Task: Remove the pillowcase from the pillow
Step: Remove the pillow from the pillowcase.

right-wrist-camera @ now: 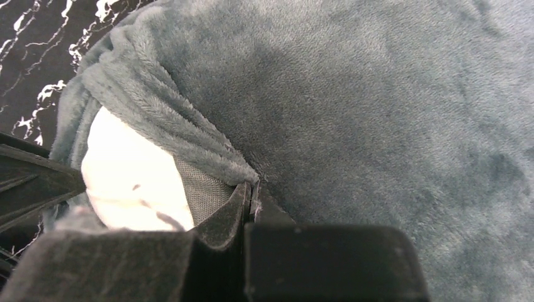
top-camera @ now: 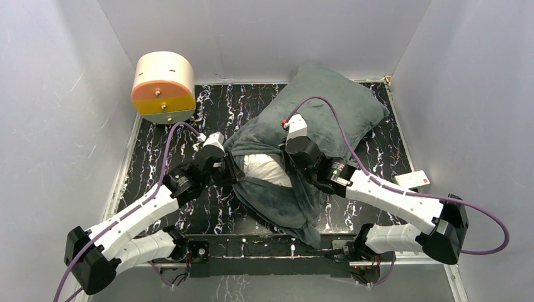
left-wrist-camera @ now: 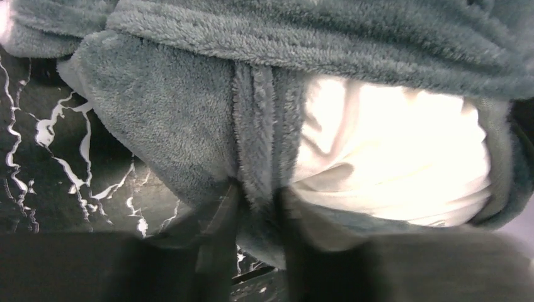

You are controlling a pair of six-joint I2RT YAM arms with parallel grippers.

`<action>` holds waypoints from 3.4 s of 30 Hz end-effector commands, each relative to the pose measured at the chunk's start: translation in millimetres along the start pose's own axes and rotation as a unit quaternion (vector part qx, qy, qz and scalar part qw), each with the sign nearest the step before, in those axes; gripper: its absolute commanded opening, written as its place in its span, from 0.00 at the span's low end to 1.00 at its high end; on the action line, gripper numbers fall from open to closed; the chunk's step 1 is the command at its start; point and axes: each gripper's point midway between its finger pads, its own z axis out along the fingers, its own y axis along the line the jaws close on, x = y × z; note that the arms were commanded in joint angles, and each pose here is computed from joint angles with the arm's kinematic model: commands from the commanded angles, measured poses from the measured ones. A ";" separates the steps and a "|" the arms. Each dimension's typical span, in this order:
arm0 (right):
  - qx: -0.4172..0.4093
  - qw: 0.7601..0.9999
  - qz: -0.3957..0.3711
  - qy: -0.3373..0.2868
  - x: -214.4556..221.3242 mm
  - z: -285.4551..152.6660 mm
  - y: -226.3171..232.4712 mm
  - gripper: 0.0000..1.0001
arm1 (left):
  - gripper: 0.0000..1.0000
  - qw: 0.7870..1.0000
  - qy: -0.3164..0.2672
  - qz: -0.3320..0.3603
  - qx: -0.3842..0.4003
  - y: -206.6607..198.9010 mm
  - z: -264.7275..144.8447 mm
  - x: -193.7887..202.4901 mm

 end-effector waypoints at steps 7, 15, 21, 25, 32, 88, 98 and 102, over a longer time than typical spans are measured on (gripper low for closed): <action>0.146 0.985 -0.016 -0.092 -62.1 -30.9 -56.2 0.00 | 0.00 0.988 -0.071 -0.052 -0.130 82.7 -25.9 10.1; 0.144 0.988 -0.050 -0.004 -19.3 -4.1 -65.7 0.00 | 0.00 0.979 -0.088 -0.098 -0.158 121.8 -32.5 34.9; -0.077 0.996 -0.040 0.020 -11.3 -2.3 11.6 0.00 | 0.00 0.984 -0.006 -0.080 -0.159 124.2 6.2 74.3; -0.223 0.974 -0.048 -0.007 -56.5 -30.8 66.5 0.24 | 0.00 0.992 -0.010 -0.076 -0.104 103.0 14.6 69.5; -0.332 0.930 -0.143 0.059 -76.0 -26.9 121.8 0.48 | 0.00 0.996 -0.042 -0.066 -0.053 83.1 3.1 50.1; -0.064 0.993 -0.005 0.100 0.4 87.1 8.8 0.03 | 0.52 0.984 -0.022 0.119 -0.132 25.0 -22.3 -47.8; -0.062 0.993 -0.010 0.103 2.9 86.1 7.0 0.05 | 0.51 0.991 -0.019 0.113 -0.072 12.1 -4.9 -52.7; -0.059 0.993 -0.013 0.104 0.7 86.7 6.5 0.05 | 0.45 0.993 0.060 0.097 -0.007 6.2 15.9 -29.5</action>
